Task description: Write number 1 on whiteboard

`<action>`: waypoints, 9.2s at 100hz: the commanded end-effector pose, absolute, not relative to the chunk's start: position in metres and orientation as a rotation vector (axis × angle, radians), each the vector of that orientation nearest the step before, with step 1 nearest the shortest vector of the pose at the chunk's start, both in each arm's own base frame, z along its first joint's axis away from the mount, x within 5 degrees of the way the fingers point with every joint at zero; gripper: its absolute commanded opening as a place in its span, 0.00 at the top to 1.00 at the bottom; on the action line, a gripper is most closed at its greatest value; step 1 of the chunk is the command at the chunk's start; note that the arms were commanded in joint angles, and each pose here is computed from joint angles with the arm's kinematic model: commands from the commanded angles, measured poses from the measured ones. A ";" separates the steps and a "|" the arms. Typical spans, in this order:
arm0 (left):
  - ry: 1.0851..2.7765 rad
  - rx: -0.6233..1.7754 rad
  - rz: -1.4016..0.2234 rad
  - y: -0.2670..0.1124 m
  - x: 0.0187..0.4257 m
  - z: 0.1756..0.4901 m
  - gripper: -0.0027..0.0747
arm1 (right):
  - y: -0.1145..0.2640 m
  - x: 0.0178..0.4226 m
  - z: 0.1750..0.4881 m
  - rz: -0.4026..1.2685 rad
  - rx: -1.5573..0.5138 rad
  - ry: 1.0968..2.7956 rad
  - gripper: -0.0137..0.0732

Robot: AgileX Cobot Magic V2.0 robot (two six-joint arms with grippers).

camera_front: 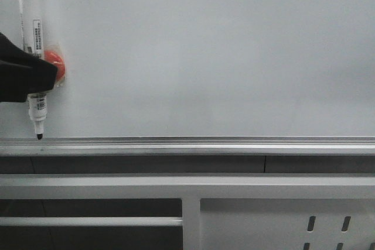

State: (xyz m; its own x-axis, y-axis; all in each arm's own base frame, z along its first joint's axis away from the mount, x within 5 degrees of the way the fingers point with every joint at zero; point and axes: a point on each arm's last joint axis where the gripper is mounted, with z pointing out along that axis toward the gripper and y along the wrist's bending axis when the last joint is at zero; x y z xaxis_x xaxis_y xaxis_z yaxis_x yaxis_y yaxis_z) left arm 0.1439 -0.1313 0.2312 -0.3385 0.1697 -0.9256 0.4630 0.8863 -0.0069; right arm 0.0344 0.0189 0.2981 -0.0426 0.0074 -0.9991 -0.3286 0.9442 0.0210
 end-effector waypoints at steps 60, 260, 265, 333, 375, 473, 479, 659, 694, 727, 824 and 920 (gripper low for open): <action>1.989 0.411 -0.216 -0.140 0.159 0.216 0.56 | 0.017 0.035 0.314 0.271 -0.224 1.517 0.53; 1.506 1.263 -0.527 -0.194 0.087 0.277 0.99 | 0.080 0.043 0.357 0.724 -0.984 1.452 0.54; 1.507 1.283 -0.531 -0.196 0.087 0.275 0.99 | 0.082 0.047 0.360 0.737 -0.986 1.437 0.54; 1.405 1.487 -0.512 -0.232 0.091 0.279 0.99 | 0.112 0.080 0.360 0.908 -1.141 1.457 0.54; 1.388 1.488 -0.501 -0.233 0.093 0.282 0.99 | 0.125 0.095 0.349 0.945 -1.173 1.521 0.54; 1.423 1.420 -0.538 -0.230 0.093 0.288 0.98 | 0.132 0.106 0.336 0.951 -1.237 1.583 0.92; 1.434 1.385 -0.566 -0.227 0.092 0.293 0.93 | 0.128 0.102 0.340 0.899 -1.234 1.557 0.92; 1.463 0.616 -0.675 -0.070 0.063 0.290 0.99 | 0.106 0.095 0.362 0.051 -1.503 0.894 0.92; 1.468 0.597 -0.659 -0.069 0.064 0.290 0.99 | 0.119 0.114 0.353 0.101 -1.524 0.895 0.92; 1.468 0.589 -0.650 -0.068 0.065 0.290 0.99 | 0.121 0.124 0.348 0.072 -1.514 0.942 0.92; 1.467 0.590 -0.649 -0.068 0.065 0.290 0.99 | 0.120 0.146 0.343 -0.066 -1.478 1.014 0.92; 1.466 0.591 -0.648 -0.068 0.065 0.290 0.99 | 0.145 0.178 0.304 0.192 -1.513 1.204 0.93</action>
